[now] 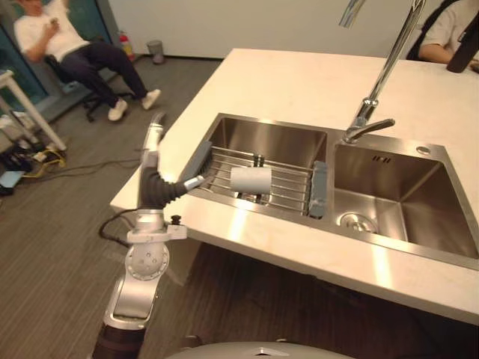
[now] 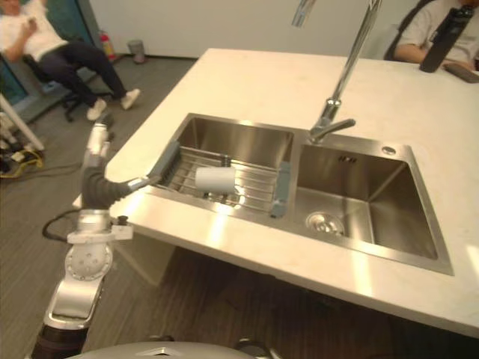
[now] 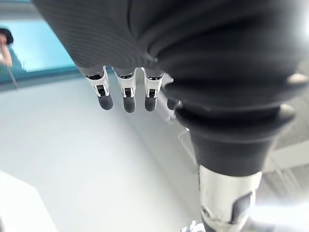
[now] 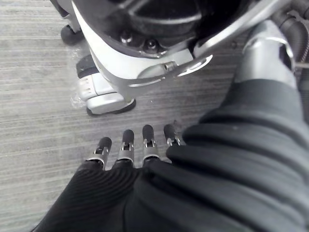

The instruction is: Walk over to the sink, pick up the cup, carry it to the dishwasher, place the cup inside the dishwasher, then close the dishwasher door

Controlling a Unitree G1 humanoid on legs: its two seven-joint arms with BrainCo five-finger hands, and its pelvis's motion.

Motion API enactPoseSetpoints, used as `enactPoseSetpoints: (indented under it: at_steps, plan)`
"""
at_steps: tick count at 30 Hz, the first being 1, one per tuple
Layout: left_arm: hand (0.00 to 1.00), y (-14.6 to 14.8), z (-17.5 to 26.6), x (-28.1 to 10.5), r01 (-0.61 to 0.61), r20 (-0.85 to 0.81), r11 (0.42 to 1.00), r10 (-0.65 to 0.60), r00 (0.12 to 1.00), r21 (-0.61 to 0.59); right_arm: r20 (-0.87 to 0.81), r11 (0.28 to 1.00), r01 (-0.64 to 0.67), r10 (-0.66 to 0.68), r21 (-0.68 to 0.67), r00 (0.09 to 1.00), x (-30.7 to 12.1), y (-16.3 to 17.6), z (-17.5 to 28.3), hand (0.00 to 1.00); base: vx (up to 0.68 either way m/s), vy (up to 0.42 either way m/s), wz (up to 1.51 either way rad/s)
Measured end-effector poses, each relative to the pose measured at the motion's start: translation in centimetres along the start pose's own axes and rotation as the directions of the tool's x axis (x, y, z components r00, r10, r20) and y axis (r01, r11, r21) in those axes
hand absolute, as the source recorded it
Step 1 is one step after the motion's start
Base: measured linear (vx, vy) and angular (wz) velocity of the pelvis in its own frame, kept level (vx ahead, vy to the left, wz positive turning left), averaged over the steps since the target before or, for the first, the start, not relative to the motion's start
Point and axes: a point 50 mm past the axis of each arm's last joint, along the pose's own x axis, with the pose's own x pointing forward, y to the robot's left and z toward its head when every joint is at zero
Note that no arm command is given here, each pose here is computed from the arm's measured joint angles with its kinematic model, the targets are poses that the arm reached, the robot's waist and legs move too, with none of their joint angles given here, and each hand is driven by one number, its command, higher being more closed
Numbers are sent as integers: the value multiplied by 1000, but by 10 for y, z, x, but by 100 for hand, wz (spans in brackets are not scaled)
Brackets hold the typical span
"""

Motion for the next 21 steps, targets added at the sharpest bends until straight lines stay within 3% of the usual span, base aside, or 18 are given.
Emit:
enactPoseSetpoints:
  at_steps: [4,7,13,21]
  plan:
    - [0,-28,-22,-1,324,-93,940,-315,944,103,26,998,54,-53,-18,998,2,1,5,0,74,47,-22]
    - [0,-35,-36,-1,451,-175,881,-426,888,140,69,993,84,-79,-77,995,3,1,15,0,-15,-4,-28]
    - [0,-26,-53,2,563,-285,806,-504,815,186,95,987,107,-96,-116,991,4,3,20,0,-97,6,-22]
    - [0,-24,-63,8,587,-344,793,-512,787,161,136,989,108,-94,-101,986,3,4,26,0,-48,1,-3]
